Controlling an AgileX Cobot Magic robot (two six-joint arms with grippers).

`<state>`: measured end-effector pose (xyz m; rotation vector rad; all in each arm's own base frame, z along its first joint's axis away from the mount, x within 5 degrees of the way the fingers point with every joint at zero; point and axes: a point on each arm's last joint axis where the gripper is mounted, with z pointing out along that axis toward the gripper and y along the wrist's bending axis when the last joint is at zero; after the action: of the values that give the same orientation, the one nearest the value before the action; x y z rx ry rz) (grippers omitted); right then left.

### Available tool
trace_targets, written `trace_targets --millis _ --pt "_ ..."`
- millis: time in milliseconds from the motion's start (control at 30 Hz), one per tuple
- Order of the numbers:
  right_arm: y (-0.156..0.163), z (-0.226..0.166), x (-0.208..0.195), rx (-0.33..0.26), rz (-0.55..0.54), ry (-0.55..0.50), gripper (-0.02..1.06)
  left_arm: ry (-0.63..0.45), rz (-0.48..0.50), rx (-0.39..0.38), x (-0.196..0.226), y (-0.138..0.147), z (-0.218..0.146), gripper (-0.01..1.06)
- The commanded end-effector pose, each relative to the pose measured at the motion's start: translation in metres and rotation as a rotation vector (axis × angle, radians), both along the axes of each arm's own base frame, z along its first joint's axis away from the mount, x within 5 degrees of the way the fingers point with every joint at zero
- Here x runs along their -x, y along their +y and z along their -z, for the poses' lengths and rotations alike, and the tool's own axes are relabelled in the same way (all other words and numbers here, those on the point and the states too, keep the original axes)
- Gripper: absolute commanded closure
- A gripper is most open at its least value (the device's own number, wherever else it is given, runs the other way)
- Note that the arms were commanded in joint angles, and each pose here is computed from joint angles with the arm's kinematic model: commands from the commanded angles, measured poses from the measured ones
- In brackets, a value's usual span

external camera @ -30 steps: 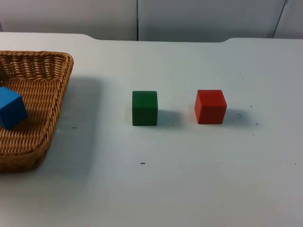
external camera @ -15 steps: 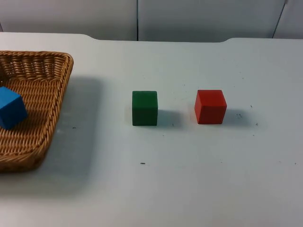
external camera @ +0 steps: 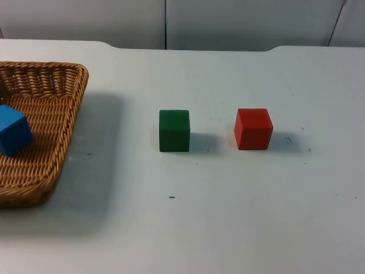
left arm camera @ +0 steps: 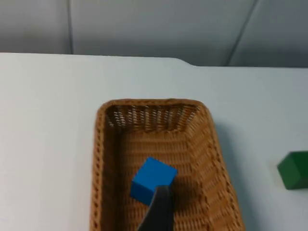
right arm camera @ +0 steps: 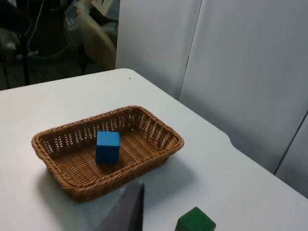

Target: Pick up the basket with the left hand and place the blue cube into the basket with the right hand.

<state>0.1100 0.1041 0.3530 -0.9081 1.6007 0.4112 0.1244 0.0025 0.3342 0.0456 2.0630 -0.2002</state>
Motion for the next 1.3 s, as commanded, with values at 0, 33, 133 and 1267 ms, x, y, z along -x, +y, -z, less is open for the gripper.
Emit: trace_targets --millis 0,33,133,1267 --pt "-0.001 0.005 -0.001 -0.010 0.016 -0.007 0.07 -0.027 0.064 -0.014 0.010 -0.011 0.003 0.28" --pt "-0.001 0.007 -0.001 -0.017 0.021 -0.005 0.07 -0.046 0.090 -0.029 0.017 -0.015 0.002 0.28" --pt "-0.001 0.008 -0.001 -0.025 0.024 0.012 0.07 -0.099 0.117 -0.050 0.031 -0.022 -0.003 0.29" --pt "-0.026 0.032 0.026 0.232 0.026 0.225 0.07 0.012 -0.081 -0.118 0.139 -0.006 0.050 0.29"
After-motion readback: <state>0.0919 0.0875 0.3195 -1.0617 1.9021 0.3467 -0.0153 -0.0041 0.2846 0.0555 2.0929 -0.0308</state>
